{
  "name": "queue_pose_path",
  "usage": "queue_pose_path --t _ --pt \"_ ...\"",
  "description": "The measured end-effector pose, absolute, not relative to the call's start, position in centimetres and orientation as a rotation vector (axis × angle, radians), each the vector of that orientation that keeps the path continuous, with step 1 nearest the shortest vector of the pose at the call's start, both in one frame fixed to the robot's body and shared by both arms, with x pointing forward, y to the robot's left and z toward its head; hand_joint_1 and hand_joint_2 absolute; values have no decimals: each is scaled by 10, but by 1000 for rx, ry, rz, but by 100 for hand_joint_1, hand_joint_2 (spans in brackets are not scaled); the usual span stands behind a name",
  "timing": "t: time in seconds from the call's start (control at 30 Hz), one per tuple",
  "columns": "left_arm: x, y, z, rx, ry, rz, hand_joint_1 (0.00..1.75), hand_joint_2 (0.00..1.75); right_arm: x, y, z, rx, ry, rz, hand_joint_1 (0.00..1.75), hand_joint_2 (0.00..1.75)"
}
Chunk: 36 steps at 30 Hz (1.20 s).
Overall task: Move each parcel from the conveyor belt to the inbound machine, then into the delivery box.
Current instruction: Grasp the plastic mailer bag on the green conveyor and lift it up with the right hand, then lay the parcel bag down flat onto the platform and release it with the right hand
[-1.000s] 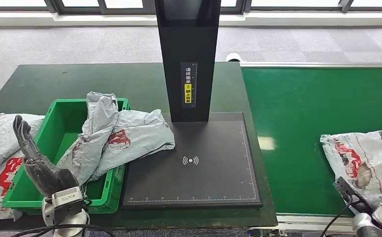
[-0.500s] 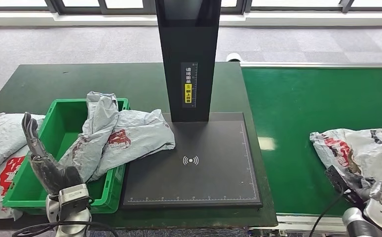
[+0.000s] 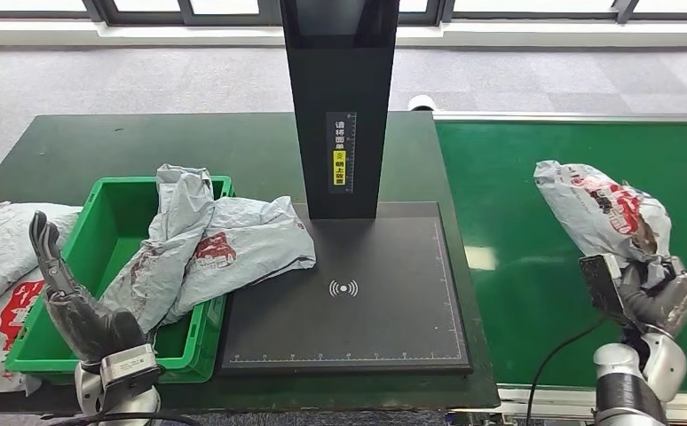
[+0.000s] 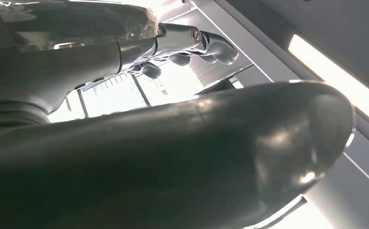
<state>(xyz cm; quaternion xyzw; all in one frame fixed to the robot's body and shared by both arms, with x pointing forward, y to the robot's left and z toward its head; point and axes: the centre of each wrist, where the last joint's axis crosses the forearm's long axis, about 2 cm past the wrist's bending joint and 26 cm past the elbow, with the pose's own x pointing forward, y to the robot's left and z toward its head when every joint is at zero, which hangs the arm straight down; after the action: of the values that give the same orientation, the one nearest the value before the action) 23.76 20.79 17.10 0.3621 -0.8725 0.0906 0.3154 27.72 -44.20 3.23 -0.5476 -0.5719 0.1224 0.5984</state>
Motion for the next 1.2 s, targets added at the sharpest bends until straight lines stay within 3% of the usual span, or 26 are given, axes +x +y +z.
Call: queue_pose_path --t 0.27,0.63,0.9,1.2 --pt "238 207 172 958 -2300 236 0 0 266 -369 75 -1346 -1702 331 175 175" --pt "238 207 172 959 -2300 233 0 0 258 -315 106 -1338 -1920 357 175 175" --pt "241 203 169 945 -2291 226 0 0 267 -222 120 -863 -2072 396 175 175" --pt "245 197 163 910 -2269 226 0 0 282 -161 69 -332 -1940 411 175 175"
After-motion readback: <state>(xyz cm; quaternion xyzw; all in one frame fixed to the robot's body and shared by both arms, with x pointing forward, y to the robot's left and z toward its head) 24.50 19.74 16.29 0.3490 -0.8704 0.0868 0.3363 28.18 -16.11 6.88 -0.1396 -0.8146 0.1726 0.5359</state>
